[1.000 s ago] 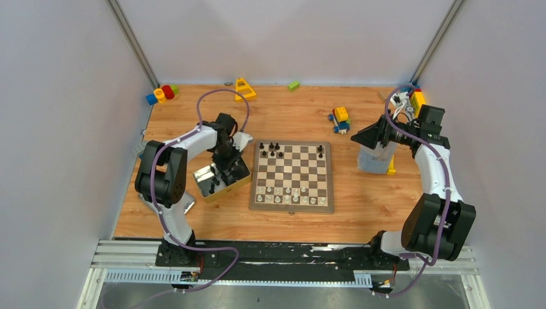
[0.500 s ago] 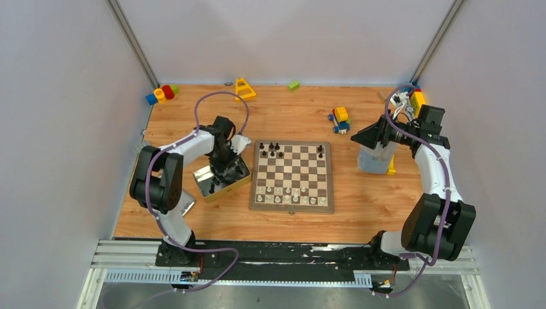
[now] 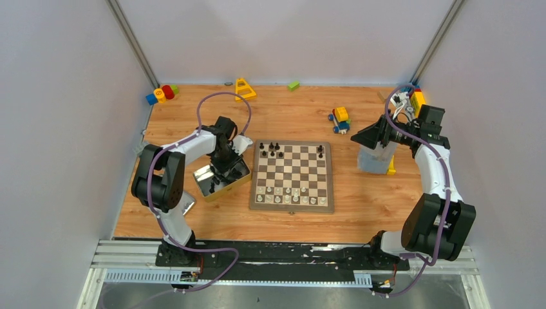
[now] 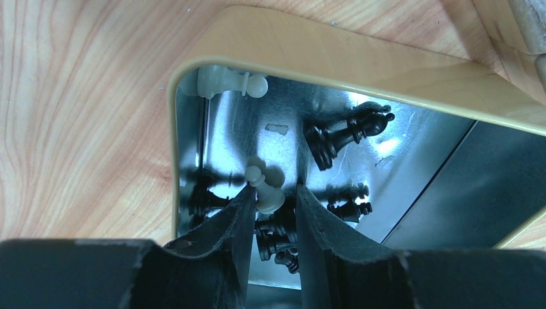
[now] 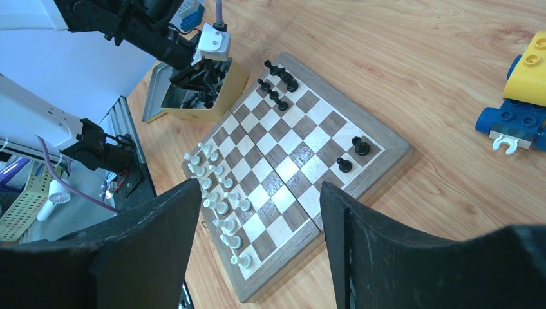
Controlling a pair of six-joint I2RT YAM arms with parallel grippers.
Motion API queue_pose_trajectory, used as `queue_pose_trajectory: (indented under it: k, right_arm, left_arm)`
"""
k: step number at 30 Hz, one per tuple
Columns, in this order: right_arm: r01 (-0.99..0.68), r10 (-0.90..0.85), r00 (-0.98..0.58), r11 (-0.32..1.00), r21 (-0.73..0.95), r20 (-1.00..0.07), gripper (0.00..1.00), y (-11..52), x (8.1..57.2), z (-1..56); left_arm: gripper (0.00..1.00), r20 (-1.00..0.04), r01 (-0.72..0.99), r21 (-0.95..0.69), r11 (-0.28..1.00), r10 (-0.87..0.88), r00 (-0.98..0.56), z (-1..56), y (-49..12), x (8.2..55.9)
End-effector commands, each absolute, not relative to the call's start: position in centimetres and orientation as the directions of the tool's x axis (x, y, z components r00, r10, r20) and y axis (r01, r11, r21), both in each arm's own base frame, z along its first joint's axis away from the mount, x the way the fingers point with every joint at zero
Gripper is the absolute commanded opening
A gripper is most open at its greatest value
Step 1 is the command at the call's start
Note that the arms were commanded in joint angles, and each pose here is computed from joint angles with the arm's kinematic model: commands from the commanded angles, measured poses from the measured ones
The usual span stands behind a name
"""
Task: Set up the chess pieces on the board
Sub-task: Pick up the chess piece from the storage box.
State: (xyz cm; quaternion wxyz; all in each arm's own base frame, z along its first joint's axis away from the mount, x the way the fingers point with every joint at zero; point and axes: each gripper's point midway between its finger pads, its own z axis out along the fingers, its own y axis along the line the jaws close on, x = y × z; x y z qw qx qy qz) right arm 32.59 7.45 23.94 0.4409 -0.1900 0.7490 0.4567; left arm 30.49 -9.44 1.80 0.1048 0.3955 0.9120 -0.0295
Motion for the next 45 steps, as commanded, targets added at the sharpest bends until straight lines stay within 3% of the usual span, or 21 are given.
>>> queue_pose_trajectory:
  k: [1, 16, 26, 40, 45]
  right_arm:
    - [-0.733, 0.101, -0.493, 0.487, 0.476, -0.864, 0.69, 7.8, 32.5, 24.6]
    - [-0.735, 0.101, -0.490, 0.486, 0.473, -0.866, 0.69, 7.9, 32.4, 24.7]
    - [-0.735, 0.104, -0.494, 0.480, 0.478, -0.863, 0.70, 8.0, 32.4, 24.9]
    - [-0.769, 0.043, -0.507, 0.427, 0.475, -0.861, 0.69, 11.6, 32.5, 25.7]
    - [-0.792, -0.007, -0.529, 0.362, 0.491, -0.849, 0.69, 14.1, 32.7, 25.7]
  left_arm:
    - [0.38, -0.221, 0.727, 0.061, 0.684, 0.720, -0.658, 1.3, -9.3, 31.6]
    - [0.32, -0.190, 0.692, 0.122, 0.711, 0.701, -0.687, 1.2, -7.8, 31.3]
    - [0.16, -0.208, 0.701, 0.137, 0.700, 0.712, -0.671, 2.1, -7.9, 31.5]
    - [0.10, -0.450, 0.749, 0.158, 0.643, 0.722, -0.525, 9.2, -10.9, 32.8]
    - [0.10, -0.601, 0.854, 0.120, 0.507, 0.721, -0.344, 14.0, -15.6, 31.0]
